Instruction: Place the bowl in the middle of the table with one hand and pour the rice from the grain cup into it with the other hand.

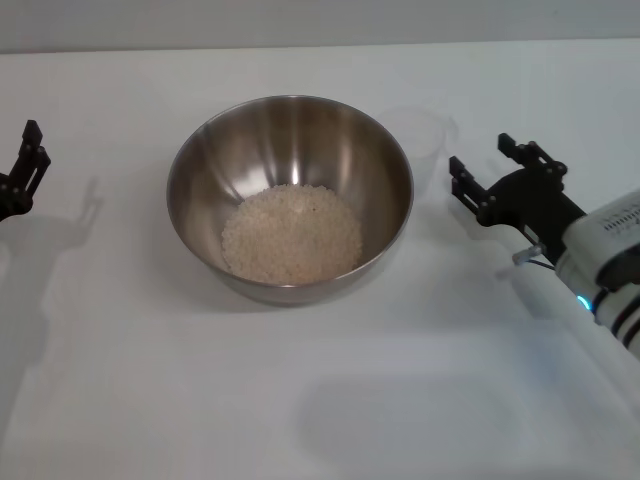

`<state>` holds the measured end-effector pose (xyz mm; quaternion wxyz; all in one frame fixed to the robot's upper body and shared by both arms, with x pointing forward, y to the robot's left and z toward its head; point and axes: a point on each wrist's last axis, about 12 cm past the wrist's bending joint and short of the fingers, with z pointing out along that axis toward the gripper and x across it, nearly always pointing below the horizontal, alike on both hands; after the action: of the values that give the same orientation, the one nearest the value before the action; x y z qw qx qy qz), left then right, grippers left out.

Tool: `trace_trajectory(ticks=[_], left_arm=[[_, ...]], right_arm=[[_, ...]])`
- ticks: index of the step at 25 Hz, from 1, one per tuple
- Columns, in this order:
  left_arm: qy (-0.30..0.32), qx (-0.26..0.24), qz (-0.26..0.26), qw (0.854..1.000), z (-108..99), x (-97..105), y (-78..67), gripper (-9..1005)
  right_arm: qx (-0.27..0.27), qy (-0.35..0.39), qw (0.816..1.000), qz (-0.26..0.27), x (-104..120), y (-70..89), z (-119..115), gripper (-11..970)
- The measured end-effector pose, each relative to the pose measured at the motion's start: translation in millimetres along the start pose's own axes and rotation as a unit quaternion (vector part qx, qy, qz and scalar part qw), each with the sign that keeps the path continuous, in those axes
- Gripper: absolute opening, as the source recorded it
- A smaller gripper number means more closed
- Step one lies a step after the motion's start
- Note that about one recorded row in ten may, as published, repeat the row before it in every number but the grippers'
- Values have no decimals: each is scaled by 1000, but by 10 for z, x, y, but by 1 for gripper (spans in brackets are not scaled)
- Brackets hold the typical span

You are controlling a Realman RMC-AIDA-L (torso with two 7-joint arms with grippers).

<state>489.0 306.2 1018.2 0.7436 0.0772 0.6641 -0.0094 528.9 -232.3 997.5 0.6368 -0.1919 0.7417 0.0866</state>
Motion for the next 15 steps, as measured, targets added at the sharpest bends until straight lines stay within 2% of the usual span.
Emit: trace_trajectory(ticks=[7,15], left_arm=[[2,0,0,1000,-13,6,1,802],[2,0,0,1000,-20,9,2,802]], right_arm=[[43,-60,997,27,28,-67,-307,683],[157,-168,972,51,-21,-303,-805,685]])
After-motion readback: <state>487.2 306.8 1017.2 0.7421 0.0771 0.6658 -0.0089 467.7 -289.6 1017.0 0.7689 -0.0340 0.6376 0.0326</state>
